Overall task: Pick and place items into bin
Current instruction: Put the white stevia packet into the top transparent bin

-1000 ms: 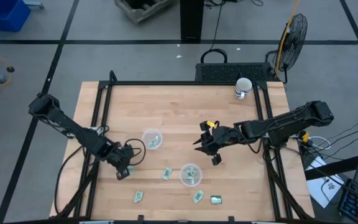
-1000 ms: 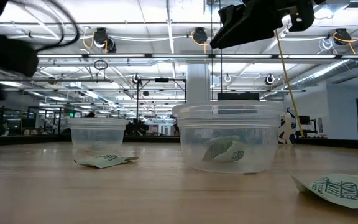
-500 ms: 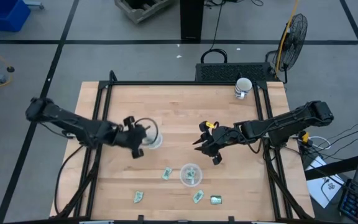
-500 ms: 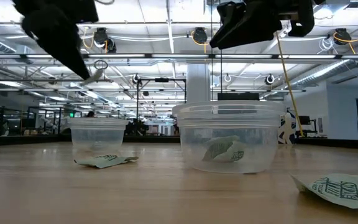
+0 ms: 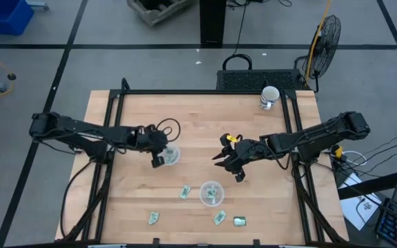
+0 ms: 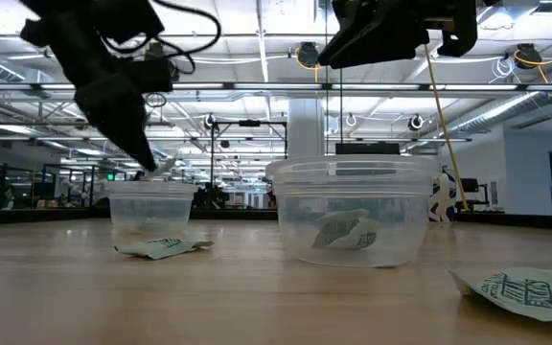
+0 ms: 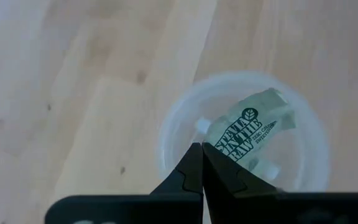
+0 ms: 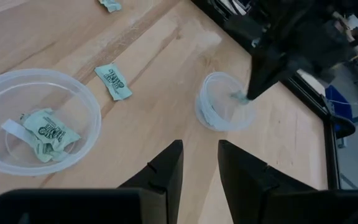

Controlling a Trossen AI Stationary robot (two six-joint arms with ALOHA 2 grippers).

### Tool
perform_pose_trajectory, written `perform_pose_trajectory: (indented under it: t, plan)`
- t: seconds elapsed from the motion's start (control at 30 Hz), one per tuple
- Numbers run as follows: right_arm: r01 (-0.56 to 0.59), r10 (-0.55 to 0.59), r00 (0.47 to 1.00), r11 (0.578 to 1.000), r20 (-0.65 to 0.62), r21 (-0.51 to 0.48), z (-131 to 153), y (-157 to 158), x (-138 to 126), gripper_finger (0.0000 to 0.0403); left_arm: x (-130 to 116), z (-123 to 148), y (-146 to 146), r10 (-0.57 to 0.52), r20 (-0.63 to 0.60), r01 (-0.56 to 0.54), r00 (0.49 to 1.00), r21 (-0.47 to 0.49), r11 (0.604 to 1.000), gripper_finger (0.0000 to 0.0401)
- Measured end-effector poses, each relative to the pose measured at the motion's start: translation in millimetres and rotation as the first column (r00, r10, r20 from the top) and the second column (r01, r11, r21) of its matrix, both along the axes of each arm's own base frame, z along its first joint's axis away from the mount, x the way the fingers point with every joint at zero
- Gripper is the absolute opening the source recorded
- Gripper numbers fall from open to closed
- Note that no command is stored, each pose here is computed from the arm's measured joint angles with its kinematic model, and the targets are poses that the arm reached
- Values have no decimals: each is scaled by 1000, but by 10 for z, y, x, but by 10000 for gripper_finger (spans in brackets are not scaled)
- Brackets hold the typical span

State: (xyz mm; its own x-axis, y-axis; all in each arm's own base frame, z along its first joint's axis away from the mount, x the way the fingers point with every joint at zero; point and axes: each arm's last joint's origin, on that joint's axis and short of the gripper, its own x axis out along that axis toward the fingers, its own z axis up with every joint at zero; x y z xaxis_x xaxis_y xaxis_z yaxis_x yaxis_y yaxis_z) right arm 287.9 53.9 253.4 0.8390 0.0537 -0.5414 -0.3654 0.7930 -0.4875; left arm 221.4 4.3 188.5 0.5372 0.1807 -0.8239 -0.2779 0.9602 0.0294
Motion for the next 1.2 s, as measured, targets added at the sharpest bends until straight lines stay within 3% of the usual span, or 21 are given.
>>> perform_pose_trajectory:
  t: [0.27, 0.6, 1.2]
  plan:
    - [-1, 1, 1000, 1000, 14, 5, 12, 1, 8, 93, 95, -184, 12, -13, -48, 15, 999, 42, 999, 2]
    - [0, 0, 1000, 1000, 12, 6, 10, 1, 6, 93, 165, -351, 52, -23, -107, 21, 994, -13, 1000, 19]
    - [-1, 1, 1000, 1000, 25, 8, 21, 3, 14, 93, 163, -336, 55, 27, -95, -30, 995, -31, 999, 22]
